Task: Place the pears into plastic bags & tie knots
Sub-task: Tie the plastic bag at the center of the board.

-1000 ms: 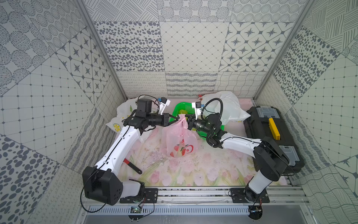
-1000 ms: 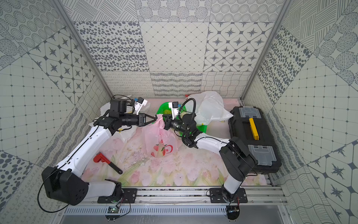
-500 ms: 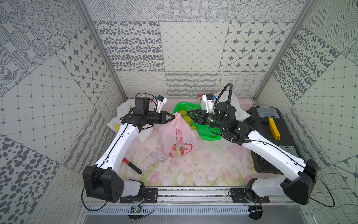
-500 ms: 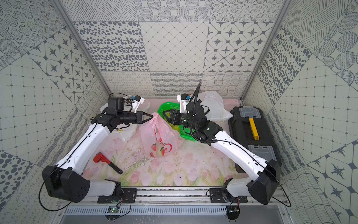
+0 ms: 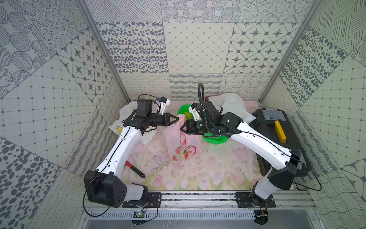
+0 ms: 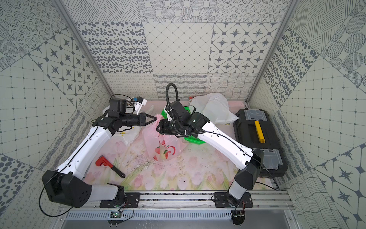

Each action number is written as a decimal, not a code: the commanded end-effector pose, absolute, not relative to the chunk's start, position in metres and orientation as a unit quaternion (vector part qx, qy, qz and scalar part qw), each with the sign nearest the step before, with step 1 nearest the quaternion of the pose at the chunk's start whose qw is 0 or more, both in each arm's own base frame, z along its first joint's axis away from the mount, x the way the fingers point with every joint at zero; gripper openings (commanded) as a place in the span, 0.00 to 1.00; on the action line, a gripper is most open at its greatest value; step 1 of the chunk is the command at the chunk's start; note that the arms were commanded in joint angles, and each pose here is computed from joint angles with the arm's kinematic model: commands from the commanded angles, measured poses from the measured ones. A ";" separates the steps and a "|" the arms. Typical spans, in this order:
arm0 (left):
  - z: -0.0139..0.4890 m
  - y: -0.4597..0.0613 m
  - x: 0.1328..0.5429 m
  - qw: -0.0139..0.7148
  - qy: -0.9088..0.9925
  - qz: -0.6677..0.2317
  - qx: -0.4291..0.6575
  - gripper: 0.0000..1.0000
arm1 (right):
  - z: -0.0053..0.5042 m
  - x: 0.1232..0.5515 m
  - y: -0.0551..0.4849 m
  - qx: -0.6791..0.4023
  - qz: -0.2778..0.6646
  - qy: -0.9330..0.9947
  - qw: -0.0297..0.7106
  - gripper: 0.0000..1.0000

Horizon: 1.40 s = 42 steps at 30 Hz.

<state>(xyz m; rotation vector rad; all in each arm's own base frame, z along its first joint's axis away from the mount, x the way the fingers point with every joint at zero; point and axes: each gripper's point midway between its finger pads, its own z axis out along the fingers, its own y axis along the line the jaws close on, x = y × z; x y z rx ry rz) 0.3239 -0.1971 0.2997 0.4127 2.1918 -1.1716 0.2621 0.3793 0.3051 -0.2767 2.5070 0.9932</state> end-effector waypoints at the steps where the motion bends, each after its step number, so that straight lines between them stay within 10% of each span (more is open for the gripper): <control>1: 0.308 -0.197 0.318 0.313 0.819 -0.452 0.166 0.00 | 0.319 0.270 0.390 -0.085 0.398 0.890 0.205 0.48; 11: 0.310 -0.183 0.312 0.326 0.839 -0.410 0.150 0.00 | 0.306 0.273 0.381 -0.061 0.418 0.889 0.177 0.00; 23: 0.253 -0.093 0.285 0.302 0.929 -0.210 0.041 0.00 | 0.249 0.253 0.249 0.011 0.293 0.940 0.173 0.00; 42: 0.185 -0.058 0.281 0.247 0.942 -0.216 -0.068 0.00 | 0.138 0.233 0.158 0.103 0.204 0.965 0.125 0.00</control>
